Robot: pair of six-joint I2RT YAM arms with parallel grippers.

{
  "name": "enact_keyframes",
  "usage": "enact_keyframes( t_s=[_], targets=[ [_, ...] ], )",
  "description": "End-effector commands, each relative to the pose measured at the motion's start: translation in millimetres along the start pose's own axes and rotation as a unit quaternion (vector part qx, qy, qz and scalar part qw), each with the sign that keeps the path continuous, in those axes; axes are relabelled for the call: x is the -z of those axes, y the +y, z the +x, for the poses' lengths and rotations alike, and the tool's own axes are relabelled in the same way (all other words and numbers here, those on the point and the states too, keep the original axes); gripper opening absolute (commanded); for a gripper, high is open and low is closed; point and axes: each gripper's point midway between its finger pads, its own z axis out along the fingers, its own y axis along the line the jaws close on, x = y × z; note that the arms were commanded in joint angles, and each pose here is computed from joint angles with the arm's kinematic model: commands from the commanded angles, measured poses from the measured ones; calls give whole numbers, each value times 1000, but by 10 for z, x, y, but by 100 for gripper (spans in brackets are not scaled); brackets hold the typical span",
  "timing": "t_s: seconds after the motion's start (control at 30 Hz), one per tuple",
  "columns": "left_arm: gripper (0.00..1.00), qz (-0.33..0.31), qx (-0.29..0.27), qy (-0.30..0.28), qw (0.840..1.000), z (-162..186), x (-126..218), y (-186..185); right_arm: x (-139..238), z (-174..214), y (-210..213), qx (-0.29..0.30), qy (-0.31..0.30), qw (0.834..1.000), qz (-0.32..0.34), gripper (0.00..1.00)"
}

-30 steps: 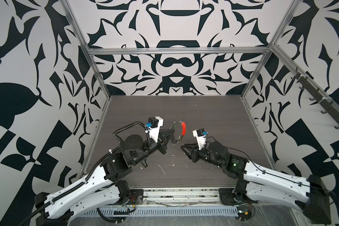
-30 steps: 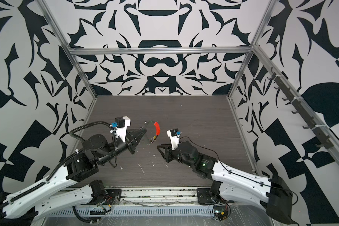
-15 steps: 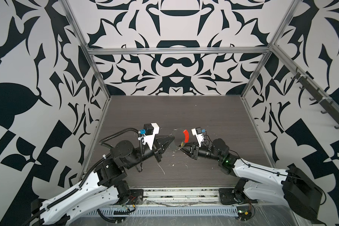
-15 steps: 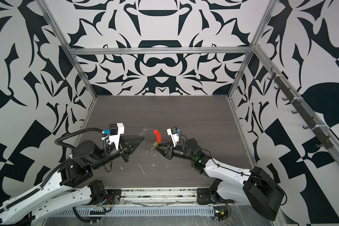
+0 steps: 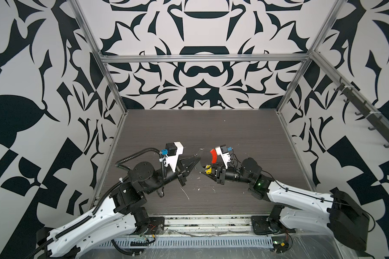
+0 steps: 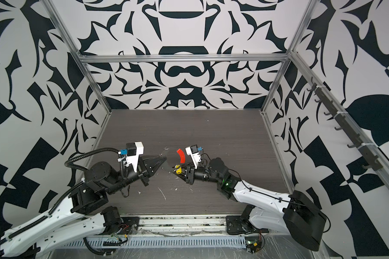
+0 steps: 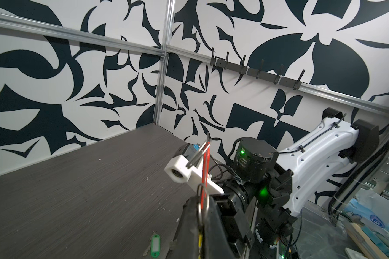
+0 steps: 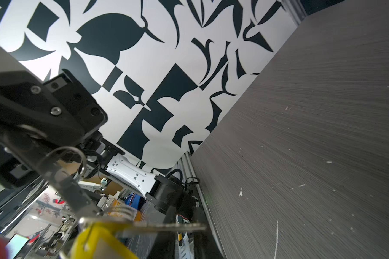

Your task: Remove the keys from the keyring

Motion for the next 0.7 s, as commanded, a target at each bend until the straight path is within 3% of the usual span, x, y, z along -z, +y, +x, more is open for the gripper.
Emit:
enact_keyframes(
  t_s=[0.0,0.2,0.4,0.67],
  targets=[
    [0,0,-12,-26,1000,-168,25,-24,100,-92,-32,26,-26,999,30,17],
    [0,-14,-22,-27,999,-180,4,21,80,-27,123,31,3,999,7,15],
    [0,-18,-35,-31,999,-252,16,20,134,96,-92,18,10,998,64,16],
    [0,-12,-24,-13,1000,-124,-91,20,25,-77,267,47,3,999,-4,15]
  ],
)
